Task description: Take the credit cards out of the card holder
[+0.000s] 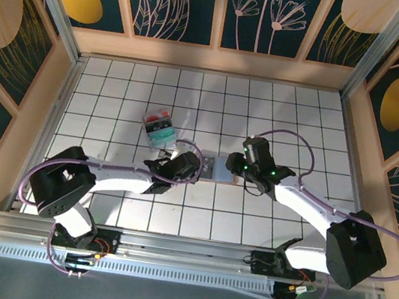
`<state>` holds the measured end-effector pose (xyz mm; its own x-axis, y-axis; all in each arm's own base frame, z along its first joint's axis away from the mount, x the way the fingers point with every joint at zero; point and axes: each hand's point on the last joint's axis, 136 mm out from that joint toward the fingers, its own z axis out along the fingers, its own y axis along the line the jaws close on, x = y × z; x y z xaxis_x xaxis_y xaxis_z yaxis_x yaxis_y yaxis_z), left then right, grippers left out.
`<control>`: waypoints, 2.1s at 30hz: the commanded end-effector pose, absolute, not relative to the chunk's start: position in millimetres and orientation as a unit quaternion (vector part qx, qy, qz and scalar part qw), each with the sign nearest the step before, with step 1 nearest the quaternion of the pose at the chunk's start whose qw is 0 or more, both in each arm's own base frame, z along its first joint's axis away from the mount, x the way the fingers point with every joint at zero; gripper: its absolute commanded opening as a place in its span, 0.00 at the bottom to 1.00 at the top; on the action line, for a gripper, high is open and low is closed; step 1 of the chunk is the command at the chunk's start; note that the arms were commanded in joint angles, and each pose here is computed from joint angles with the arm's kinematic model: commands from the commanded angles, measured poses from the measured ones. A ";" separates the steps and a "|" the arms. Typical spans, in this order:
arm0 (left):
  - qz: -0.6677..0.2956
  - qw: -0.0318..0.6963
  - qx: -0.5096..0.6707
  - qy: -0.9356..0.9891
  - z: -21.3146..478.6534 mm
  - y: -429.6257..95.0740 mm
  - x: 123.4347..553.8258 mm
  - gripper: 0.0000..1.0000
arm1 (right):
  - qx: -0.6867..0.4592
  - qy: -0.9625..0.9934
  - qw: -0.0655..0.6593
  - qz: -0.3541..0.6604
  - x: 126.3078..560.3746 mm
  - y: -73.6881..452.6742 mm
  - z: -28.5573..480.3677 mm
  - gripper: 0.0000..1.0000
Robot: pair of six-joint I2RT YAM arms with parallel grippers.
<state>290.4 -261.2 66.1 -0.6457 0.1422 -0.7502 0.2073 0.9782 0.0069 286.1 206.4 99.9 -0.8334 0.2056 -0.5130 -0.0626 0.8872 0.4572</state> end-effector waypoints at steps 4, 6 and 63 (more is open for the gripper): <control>-0.069 0.394 0.064 0.914 58.9 -262.2 305.2 0.99 | 0.027 0.905 0.251 0.342 286.8 249.1 113.8 0.30; -0.066 0.390 0.060 0.917 55.0 -256.1 307.7 0.99 | 0.027 0.907 0.241 0.344 287.6 253.0 109.2 0.29; -0.027 0.323 0.074 0.943 4.6 -240.1 301.0 0.99 | 0.063 0.948 0.148 0.275 281.8 252.0 20.3 0.21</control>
